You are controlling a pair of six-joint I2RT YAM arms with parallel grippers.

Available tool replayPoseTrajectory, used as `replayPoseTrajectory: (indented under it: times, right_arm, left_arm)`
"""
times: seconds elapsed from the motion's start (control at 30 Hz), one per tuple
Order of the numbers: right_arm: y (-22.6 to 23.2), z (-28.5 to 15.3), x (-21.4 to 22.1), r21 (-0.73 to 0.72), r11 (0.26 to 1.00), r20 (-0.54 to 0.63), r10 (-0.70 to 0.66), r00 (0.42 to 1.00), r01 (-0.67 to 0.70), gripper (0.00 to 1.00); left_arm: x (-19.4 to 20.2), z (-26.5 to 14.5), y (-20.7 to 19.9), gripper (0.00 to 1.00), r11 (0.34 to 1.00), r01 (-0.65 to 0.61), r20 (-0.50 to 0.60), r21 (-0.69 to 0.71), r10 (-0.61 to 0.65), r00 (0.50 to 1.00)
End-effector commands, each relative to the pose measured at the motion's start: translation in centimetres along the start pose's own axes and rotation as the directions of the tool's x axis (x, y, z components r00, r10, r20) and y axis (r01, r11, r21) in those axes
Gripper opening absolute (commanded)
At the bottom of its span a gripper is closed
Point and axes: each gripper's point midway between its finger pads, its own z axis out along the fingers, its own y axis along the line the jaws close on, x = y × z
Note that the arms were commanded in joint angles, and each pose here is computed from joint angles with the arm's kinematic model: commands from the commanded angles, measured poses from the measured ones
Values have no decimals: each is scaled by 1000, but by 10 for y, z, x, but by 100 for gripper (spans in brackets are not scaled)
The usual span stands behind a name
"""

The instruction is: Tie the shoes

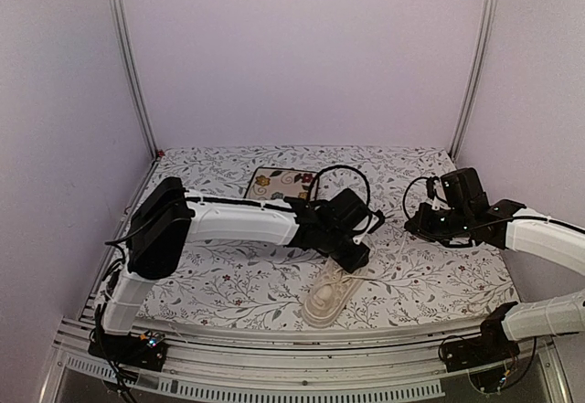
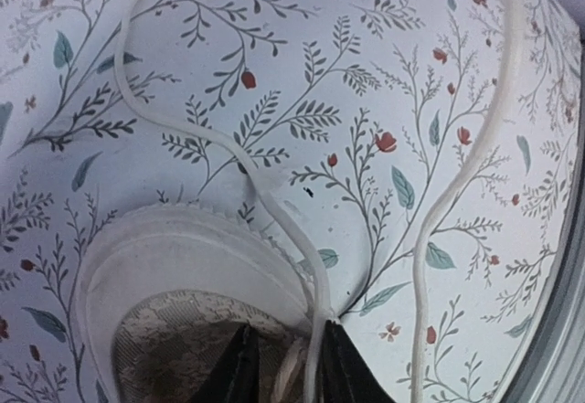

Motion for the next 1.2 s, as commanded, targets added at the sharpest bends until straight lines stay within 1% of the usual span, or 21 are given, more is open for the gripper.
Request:
replayPoseTrajectory:
  times: [0.0,0.03,0.13,0.27,0.4,0.57,0.73,0.83,1.0,1.17]
  right_arm:
    - [11,-2,-9,-35,999,22,1,1000,0,2]
    - [11,-2,-9,-34,999,22,2,1000,-1,2]
    - [14,-5,-11,-42,999,25,0,1000,1,2]
    - [22,-11,-18,-67,998,40,-4,999,7,2]
    - [40,-21,-33,-112,993,64,-18,998,25,2]
    - [73,-32,-54,-211,975,90,-46,995,64,2]
    - [106,-31,-70,-320,943,103,-61,993,92,2]
    - [121,-23,-76,-349,932,95,-71,993,100,2]
    - [148,-21,-88,-404,907,107,-88,990,124,2]
    - [156,-10,-90,-421,899,100,-85,991,119,2]
  left_arm:
    - [8,3,-5,18,996,-69,-34,-62,67,997]
    - [9,3,-5,14,995,-73,-36,-69,71,997]
    - [5,-3,-6,9,995,-65,-18,-74,63,998]
    - [-10,-21,-9,0,998,-27,51,-59,30,998]
    - [-26,-45,-13,0,1000,30,131,-7,-29,991]
    - [-31,-70,-14,0,985,99,191,139,-125,974]
    - [-22,-76,-8,0,953,144,191,266,-199,961]
    - [-16,-74,-4,0,945,160,176,286,-216,960]
    - [-12,-68,6,0,944,179,171,276,-231,958]
    - [-13,-69,3,0,920,190,173,342,-260,950]
